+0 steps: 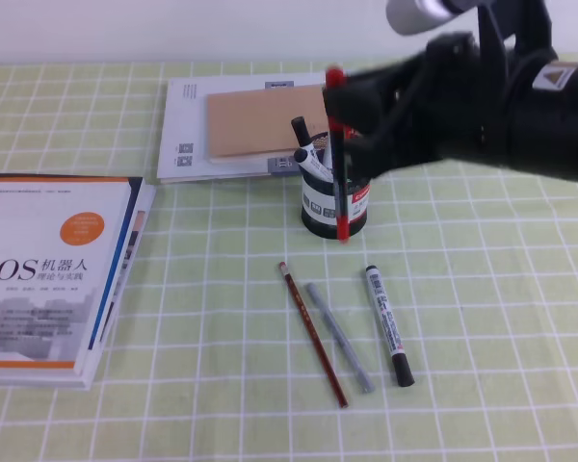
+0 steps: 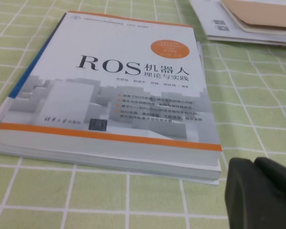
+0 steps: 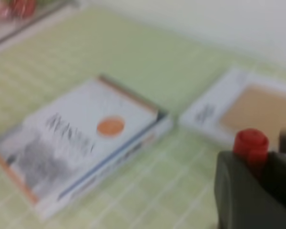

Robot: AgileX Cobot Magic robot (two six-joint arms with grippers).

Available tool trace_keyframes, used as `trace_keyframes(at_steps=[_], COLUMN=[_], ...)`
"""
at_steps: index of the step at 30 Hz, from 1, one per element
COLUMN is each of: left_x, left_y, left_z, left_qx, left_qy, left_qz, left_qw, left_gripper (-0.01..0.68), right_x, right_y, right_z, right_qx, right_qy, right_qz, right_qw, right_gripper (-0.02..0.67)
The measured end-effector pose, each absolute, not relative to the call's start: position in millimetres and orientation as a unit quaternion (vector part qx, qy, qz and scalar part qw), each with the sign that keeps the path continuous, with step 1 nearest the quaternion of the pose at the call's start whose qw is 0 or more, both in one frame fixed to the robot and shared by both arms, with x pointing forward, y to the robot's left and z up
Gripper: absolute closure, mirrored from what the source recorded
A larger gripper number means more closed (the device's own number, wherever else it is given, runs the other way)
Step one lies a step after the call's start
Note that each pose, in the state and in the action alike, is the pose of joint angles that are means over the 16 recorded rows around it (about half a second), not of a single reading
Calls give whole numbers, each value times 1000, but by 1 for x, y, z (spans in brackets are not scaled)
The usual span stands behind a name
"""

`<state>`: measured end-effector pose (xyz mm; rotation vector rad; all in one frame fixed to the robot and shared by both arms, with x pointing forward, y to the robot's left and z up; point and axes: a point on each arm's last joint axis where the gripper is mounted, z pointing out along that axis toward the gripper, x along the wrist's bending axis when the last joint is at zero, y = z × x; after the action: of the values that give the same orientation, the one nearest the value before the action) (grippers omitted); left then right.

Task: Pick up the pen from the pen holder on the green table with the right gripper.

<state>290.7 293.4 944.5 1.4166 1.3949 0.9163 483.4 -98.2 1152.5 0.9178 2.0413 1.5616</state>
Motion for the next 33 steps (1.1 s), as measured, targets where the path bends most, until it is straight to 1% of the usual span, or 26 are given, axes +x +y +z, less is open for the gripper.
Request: trace_keyframes(at_steps=[7, 13, 21, 33], left_x=[291, 291, 291, 291], left_y=[293, 293, 293, 293], left_z=[944, 944, 944, 944], left_qx=[575, 575, 575, 575], left_qy=[566, 566, 566, 566], left_qz=[372, 372, 372, 372], left_qw=[458, 458, 458, 458], left_gripper=[680, 680, 680, 680], right_x=[481, 494, 522, 560], right_y=[-105, -103, -88, -75], right_z=[1129, 1103, 1064, 1012], right_qx=[401, 461, 496, 527], right_qy=[786, 812, 827, 819], right_qz=[462, 356, 265, 227], right_qw=[89, 32, -8, -27], right_gripper=[599, 599, 599, 599])
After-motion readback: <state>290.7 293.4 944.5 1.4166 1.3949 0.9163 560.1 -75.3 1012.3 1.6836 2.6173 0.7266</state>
